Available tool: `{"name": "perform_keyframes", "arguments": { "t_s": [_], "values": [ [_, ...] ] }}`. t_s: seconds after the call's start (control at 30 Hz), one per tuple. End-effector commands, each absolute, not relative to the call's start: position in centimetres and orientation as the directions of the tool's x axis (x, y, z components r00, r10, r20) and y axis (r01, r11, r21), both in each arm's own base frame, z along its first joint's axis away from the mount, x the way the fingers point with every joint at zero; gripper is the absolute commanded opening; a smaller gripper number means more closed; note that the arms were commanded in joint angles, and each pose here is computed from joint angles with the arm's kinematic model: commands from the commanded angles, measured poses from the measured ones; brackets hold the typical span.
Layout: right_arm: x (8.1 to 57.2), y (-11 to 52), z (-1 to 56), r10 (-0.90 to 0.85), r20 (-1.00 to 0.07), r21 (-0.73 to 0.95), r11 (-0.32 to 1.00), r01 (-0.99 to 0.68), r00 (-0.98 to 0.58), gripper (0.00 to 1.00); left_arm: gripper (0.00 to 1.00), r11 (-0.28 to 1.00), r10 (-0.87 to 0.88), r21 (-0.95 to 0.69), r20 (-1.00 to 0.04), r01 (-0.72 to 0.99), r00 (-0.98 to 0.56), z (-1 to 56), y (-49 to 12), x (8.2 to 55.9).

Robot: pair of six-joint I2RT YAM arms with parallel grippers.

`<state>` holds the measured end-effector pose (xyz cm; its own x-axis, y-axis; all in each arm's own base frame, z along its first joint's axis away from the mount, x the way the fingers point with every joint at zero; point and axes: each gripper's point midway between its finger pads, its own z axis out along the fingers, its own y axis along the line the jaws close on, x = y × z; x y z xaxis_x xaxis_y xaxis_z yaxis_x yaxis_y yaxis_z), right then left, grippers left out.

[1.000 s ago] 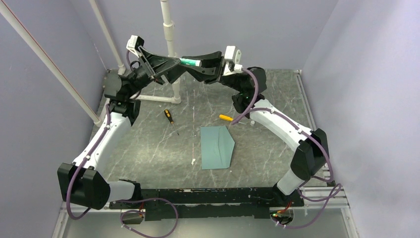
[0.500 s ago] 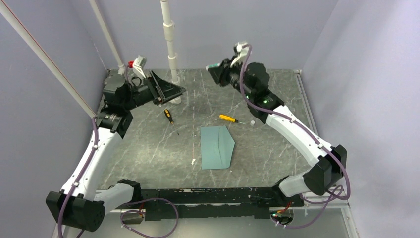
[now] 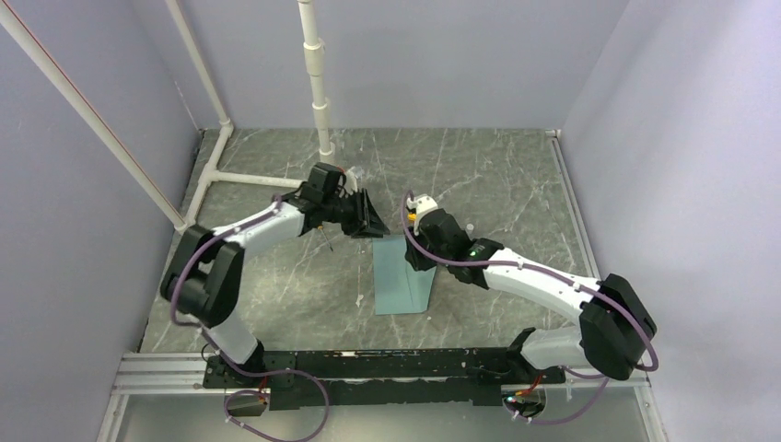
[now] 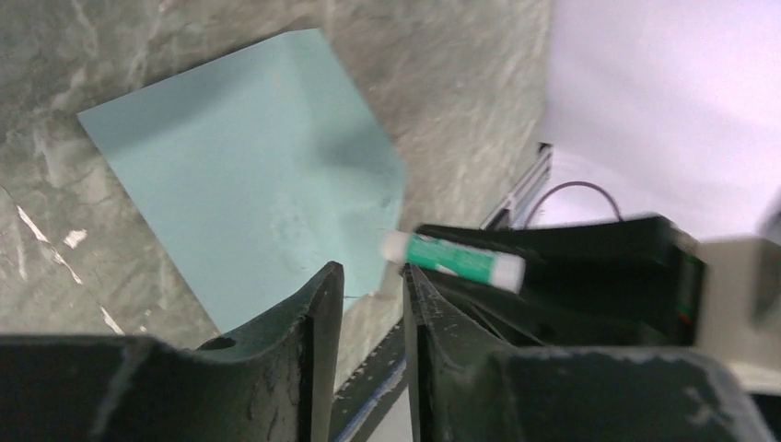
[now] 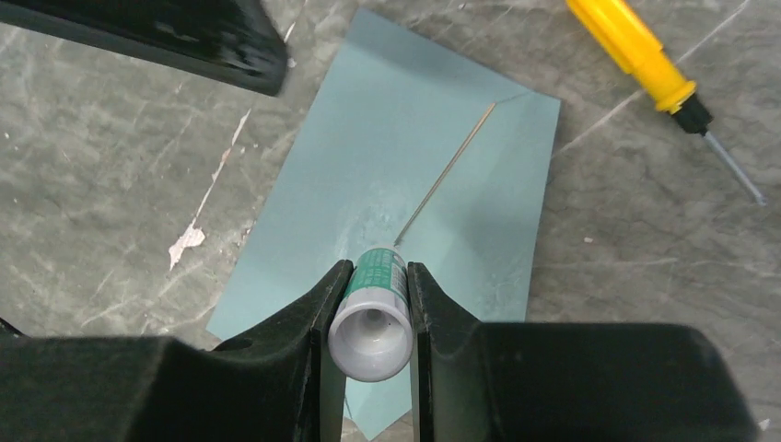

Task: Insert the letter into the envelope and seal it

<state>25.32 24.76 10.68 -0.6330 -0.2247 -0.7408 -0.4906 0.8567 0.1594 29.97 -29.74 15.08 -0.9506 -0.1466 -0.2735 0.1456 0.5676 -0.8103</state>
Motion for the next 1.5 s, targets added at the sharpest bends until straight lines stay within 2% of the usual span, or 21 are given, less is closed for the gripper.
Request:
{"name": "perform_keyframes", "arguments": {
  "t_s": [0.0,0.13,0.33,0.5,0.77,0.97,1.2,1.47],
  "values": [
    [25.3,26.7,11.6,-0.169,-0.788,0.211,0.829,-0.518,-0.592,0.0,0.31,0.569,-0.091,-0.787,-0.347,0.237,-0.934,13.6,-31.4,31.3],
    [24.9,28.0,10.2,-0.195,-0.789,0.204,0.811,-0.548,-0.583,0.0,0.18,0.566,-0.056,-0.794,-0.306,0.222,-0.95,11.5,-32.0,31.1],
    [25.2,28.8,8.3,-0.253,-0.776,0.134,0.829,-0.543,-0.578,0.0,0.12,0.594,-0.044,-0.782,-0.263,0.186,-0.964,8.6,-32.1,31.4],
    [26.0,28.2,7.8,-0.26,-0.782,0.075,0.863,-0.499,-0.566,0.0,0.11,0.626,-0.039,-0.761,-0.246,0.168,-0.968,6.6,-31.9,31.5],
    [26.4,28.4,6.0,-0.304,-0.786,0.031,0.85,-0.525,-0.539,0.0,0.1,0.664,-0.033,-0.736,-0.211,0.136,-0.977,3.2,-31.4,30.8],
    [26.4,28.2,4.7,-0.332,-0.767,0.007,0.852,-0.524,-0.549,0.0,0.05,0.731,-0.045,-0.677,-0.173,0.086,-0.984,1.2,-30.2,30.4],
    [23.2,27.6,2.6,-0.402,-0.707,0.004,0.821,-0.571,-0.582,0.0,0.02,0.811,-0.082,-0.585,-0.07,-0.026,-0.994,-1.1,-28.5,29.2],
    [20.3,26.6,2.5,-0.443,-0.633,0.036,0.802,-0.596,-0.635,0.0,0.02,0.838,-0.114,-0.541,-0.032,-0.079,-0.993,-2.5,-27.8,28.8]
  ]
}}
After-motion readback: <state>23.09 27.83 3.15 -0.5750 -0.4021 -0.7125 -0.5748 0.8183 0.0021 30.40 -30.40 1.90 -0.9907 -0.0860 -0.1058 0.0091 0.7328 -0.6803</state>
